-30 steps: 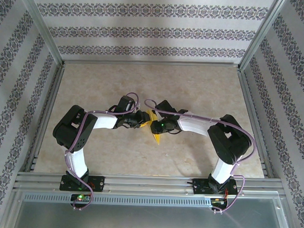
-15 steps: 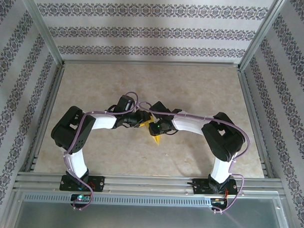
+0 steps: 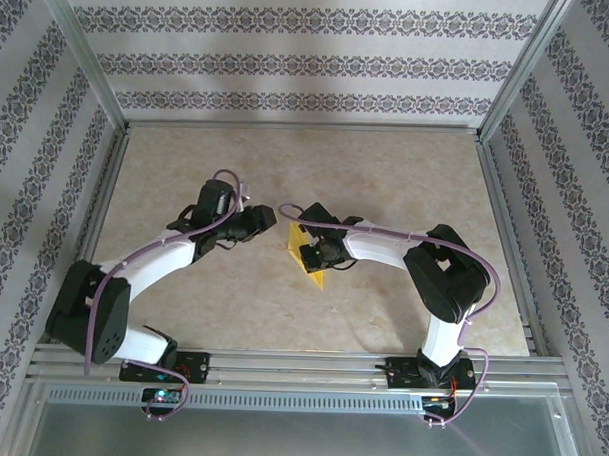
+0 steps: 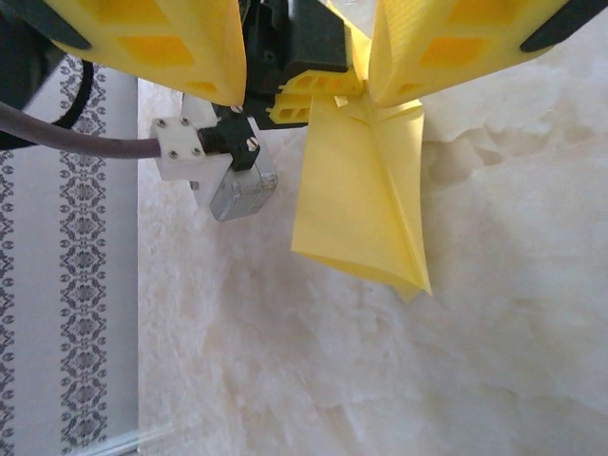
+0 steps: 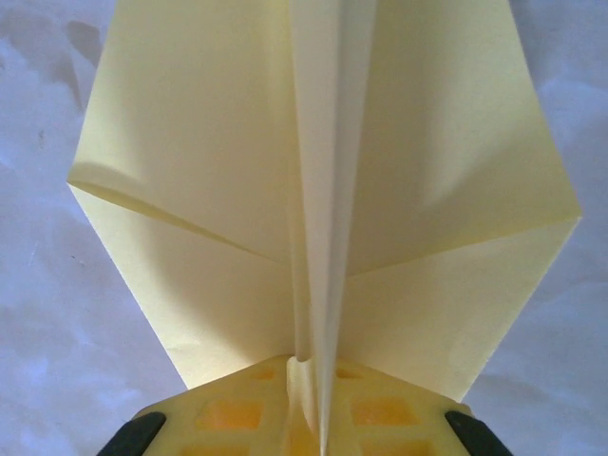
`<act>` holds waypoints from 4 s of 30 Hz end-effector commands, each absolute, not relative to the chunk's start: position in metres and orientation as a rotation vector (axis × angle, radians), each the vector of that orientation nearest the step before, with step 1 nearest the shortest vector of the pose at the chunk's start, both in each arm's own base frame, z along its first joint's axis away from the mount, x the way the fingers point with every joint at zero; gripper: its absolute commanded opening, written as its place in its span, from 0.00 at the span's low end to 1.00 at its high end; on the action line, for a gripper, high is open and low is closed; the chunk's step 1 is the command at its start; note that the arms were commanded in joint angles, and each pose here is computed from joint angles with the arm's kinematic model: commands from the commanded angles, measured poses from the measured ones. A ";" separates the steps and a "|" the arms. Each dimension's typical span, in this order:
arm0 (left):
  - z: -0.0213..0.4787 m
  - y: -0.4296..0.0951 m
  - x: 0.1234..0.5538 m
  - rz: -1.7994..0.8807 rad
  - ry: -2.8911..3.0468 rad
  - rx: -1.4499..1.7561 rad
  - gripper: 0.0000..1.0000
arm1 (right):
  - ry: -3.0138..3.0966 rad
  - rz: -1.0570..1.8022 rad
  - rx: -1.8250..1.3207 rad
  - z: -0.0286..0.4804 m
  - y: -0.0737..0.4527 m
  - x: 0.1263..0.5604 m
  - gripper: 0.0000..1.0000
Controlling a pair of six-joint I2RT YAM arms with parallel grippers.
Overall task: Fold a paper plane with a square sheet of paper (fold left side to right side)
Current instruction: Pick up the paper plane at the center of the table, then place the paper plane at the top-center of the table.
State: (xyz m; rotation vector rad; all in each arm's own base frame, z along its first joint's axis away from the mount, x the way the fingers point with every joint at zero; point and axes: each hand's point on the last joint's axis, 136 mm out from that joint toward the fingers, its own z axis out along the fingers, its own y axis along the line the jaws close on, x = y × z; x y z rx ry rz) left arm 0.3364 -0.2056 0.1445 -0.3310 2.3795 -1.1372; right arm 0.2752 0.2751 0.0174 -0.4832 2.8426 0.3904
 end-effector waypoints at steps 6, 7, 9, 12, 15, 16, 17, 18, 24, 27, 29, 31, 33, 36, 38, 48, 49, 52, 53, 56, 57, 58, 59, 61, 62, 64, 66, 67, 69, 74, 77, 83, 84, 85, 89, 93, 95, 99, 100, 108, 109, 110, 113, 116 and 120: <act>0.146 -0.164 0.319 -0.956 2.404 -0.358 0.40 | 2.841 0.342 -0.473 0.029 0.271 0.275 0.22; 0.146 -0.163 0.318 -0.955 2.403 -0.357 0.40 | 2.839 0.343 -0.473 0.031 0.271 0.275 0.22; 0.146 -0.162 0.317 -0.956 2.402 -0.363 0.40 | 2.832 0.338 -0.476 0.035 0.270 0.275 0.22; 0.144 -0.163 0.317 -0.961 2.404 -0.366 0.40 | 2.831 0.323 -0.479 0.037 0.266 0.273 0.22; 0.142 -0.163 0.318 -0.963 2.406 -0.371 0.40 | 2.832 0.311 -0.480 0.037 0.263 0.271 0.21; 0.142 -0.163 0.318 -0.966 2.407 -0.370 0.40 | 2.832 0.309 -0.477 0.037 0.262 0.270 0.20; 0.142 -0.164 0.318 -0.967 2.409 -0.369 0.40 | 2.831 0.308 -0.478 0.037 0.262 0.269 0.20; 0.142 -0.164 0.318 -0.967 2.407 -0.369 0.40 | 2.830 0.305 -0.479 0.037 0.261 0.269 0.20; 0.143 -0.164 0.319 -0.969 2.408 -0.368 0.40 | 2.844 0.289 -0.481 0.029 0.261 0.270 0.19; 0.143 -0.164 0.319 -0.966 2.408 -0.370 0.40 | 2.849 0.285 -0.483 0.025 0.262 0.271 0.18; 0.143 -0.164 0.318 -0.967 2.409 -0.370 0.40 | 2.850 0.271 -0.485 0.023 0.262 0.272 0.18; 0.141 -0.164 0.318 -0.965 2.414 -0.371 0.40 | 2.853 0.259 -0.485 0.021 0.260 0.272 0.18; 0.141 -0.163 0.318 -0.965 2.415 -0.373 0.40 | 2.859 0.261 -0.490 0.019 0.260 0.270 0.18; 0.140 -0.164 0.319 -0.964 2.416 -0.373 0.40 | 2.865 0.278 -0.495 0.019 0.261 0.267 0.19; 0.139 -0.164 0.318 -0.966 2.419 -0.371 0.40 | 2.863 0.278 -0.489 0.019 0.259 0.265 0.19; 0.138 -0.164 0.318 -0.968 2.421 -0.374 0.40 | 2.844 0.269 -0.488 0.025 0.255 0.257 0.20; 0.137 -0.164 0.318 -0.967 2.423 -0.374 0.40 | 2.845 0.268 -0.489 0.025 0.255 0.256 0.20; 0.136 -0.164 0.318 -0.967 2.427 -0.375 0.40 | 2.841 0.261 -0.495 0.025 0.254 0.251 0.22; 0.137 -0.165 0.318 -0.969 2.426 -0.374 0.40 | 2.839 0.259 -0.494 0.025 0.254 0.249 0.23; 0.136 -0.164 0.318 -0.967 2.426 -0.379 0.40 | 2.836 0.272 -0.492 0.025 0.254 0.247 0.24; 0.136 -0.165 0.318 -0.969 2.427 -0.376 0.40 | 2.835 0.274 -0.493 0.025 0.255 0.247 0.24; 0.136 -0.164 0.318 -0.970 2.426 -0.378 0.40 | 2.836 0.272 -0.496 0.024 0.254 0.247 0.24; 0.136 -0.164 0.318 -0.968 2.426 -0.378 0.40 | 2.836 0.268 -0.496 0.023 0.254 0.247 0.23; 0.136 -0.165 0.318 -0.970 2.427 -0.377 0.40 | 2.833 0.264 -0.501 0.023 0.255 0.249 0.21; 0.135 -0.165 0.317 -0.968 2.430 -0.377 0.40 | 2.833 0.264 -0.499 0.023 0.256 0.250 0.20; 0.135 -0.164 0.317 -0.968 2.429 -0.378 0.40 | 2.826 0.264 -0.502 0.024 0.259 0.253 0.18; 0.136 -0.164 0.317 -0.966 2.428 -0.380 0.40 | 2.821 0.261 -0.499 0.026 0.259 0.256 0.16; 0.137 -0.164 0.317 -0.968 2.426 -0.377 0.40 | 2.818 0.257 -0.495 0.027 0.260 0.258 0.15; 0.137 -0.164 0.317 -0.964 2.427 -0.376 0.40 | 2.810 0.262 -0.487 0.031 0.261 0.261 0.13; 0.142 -0.162 0.317 -0.957 2.419 -0.369 0.40 | 2.787 0.275 -0.453 0.047 0.261 0.273 0.11; 0.144 -0.162 0.316 -0.957 2.414 -0.364 0.40 | 2.773 0.298 -0.433 0.056 0.262 0.283 0.11; 0.148 -0.161 0.315 -0.950 2.410 -0.354 0.40 | 2.765 0.292 -0.339 0.073 0.257 0.324 0.11; 0.149 -0.161 0.314 -0.949 2.408 -0.353 0.40 | 2.768 0.283 -0.303 0.074 0.254 0.335 0.11; 0.148 -0.160 0.312 -0.947 2.411 -0.354 0.40 | 2.770 0.281 -0.269 0.075 0.252 0.346 0.11; 0.143 -0.157 0.304 -0.935 2.422 -0.361 0.40 | 2.752 0.209 -0.130 0.082 0.245 0.393 0.11; 0.137 -0.153 0.293 -0.920 2.443 -0.365 0.40 | 2.733 0.135 -0.059 0.088 0.243 0.434 0.12; 0.134 -0.151 0.288 -0.916 2.448 -0.372 0.40 | 2.735 0.105 -0.046 0.088 0.244 0.446 0.12; 0.131 -0.149 0.281 -0.925 2.450 -0.380 0.40 | 2.751 0.084 -0.003 0.078 0.246 0.464 0.12; 0.130 -0.149 0.280 -0.926 2.451 -0.382 0.40 | 2.755 0.087 0.007 0.074 0.247 0.466 0.12; 0.122 -0.149 0.274 -0.925 2.475 -0.376 0.40 | 2.783 0.074 0.034 0.048 0.253 0.474 0.10; 0.121 -0.149 0.274 -0.926 2.475 -0.378 0.40 | 2.788 0.070 0.037 0.046 0.252 0.474 0.10; 0.121 -0.149 0.274 -0.926 2.474 -0.377 0.40 | 2.793 0.066 0.035 0.043 0.252 0.472 0.10; 0.119 -0.149 0.275 -0.928 2.472 -0.381 0.40 | 2.805 0.049 0.035 0.035 0.250 0.470 0.10; 0.119 -0.149 0.275 -0.929 2.474 -0.383 0.40 | 2.819 0.045 0.026 0.028 0.251 0.468 0.11; 0.120 -0.150 0.275 -0.935 2.471 -0.376 0.40 | 2.830 0.009 0.026 0.020 0.247 0.466 0.15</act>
